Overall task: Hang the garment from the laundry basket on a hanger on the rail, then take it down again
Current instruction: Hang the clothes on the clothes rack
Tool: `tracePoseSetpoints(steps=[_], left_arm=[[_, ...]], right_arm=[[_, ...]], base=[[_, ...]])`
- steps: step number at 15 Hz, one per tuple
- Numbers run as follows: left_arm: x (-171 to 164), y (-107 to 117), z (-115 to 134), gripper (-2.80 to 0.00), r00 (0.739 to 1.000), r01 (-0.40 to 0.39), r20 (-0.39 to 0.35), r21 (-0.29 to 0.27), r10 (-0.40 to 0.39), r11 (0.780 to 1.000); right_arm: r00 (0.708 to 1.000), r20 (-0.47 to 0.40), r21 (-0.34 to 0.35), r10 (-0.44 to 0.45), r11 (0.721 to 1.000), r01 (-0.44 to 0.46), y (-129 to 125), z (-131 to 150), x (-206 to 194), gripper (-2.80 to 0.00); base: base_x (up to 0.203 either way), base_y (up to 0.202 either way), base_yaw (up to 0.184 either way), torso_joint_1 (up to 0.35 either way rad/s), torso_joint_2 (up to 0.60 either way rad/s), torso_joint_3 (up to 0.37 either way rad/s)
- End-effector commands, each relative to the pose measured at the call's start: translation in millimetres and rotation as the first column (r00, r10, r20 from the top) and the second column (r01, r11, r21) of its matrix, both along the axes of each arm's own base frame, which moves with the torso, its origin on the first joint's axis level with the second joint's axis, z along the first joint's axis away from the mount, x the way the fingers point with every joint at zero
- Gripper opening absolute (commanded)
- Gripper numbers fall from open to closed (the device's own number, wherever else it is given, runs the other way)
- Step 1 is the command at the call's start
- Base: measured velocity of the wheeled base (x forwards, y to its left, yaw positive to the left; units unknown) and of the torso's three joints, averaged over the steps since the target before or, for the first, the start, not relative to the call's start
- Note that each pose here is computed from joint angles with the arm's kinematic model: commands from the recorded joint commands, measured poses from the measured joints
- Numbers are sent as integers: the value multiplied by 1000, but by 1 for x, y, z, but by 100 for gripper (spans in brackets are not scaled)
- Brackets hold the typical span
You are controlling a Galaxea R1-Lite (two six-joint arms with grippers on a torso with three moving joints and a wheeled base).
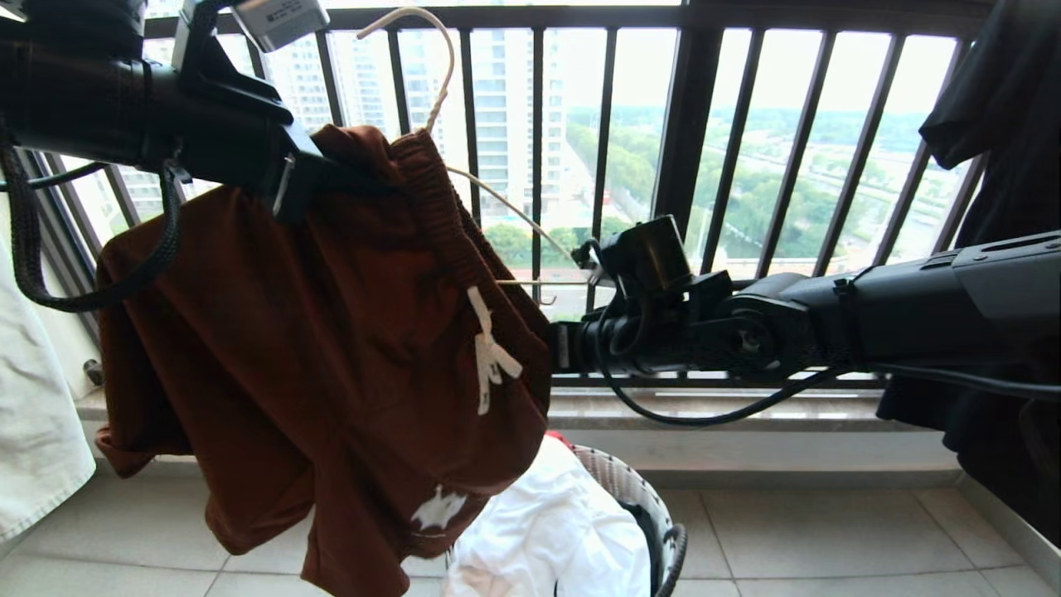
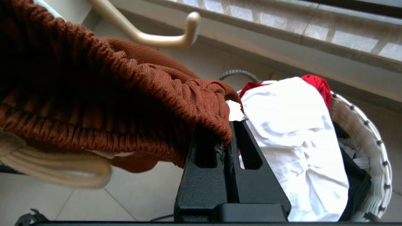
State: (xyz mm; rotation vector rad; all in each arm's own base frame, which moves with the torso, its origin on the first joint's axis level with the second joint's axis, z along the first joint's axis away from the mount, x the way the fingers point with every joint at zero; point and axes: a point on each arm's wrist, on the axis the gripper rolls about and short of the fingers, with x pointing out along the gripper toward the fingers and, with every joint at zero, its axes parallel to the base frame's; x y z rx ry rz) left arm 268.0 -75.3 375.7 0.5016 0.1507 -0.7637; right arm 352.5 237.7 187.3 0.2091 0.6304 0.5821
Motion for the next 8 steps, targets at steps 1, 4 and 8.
tracePoseSetpoints(steps=[1, 4, 8], left_arm=[[-7, 1, 6, -280, 1000, -5, 0, -32, 5, 999], [-13, 2, 10, -280, 1000, -4, 10, -38, 4, 999], [-14, 1, 10, -280, 1000, -2, 8, -41, 2, 999]], right_arm=[[999, 30, 23, -35, 999, 34, -9, -2, 13, -280], [996, 55, 40, -64, 997, 62, -19, 0, 22, -280], [994, 69, 48, -82, 996, 79, -24, -3, 31, -280]], base=[[0, 0, 0, 0, 0, 0], [0, 0, 0, 0, 0, 0], [0, 0, 0, 0, 0, 0]])
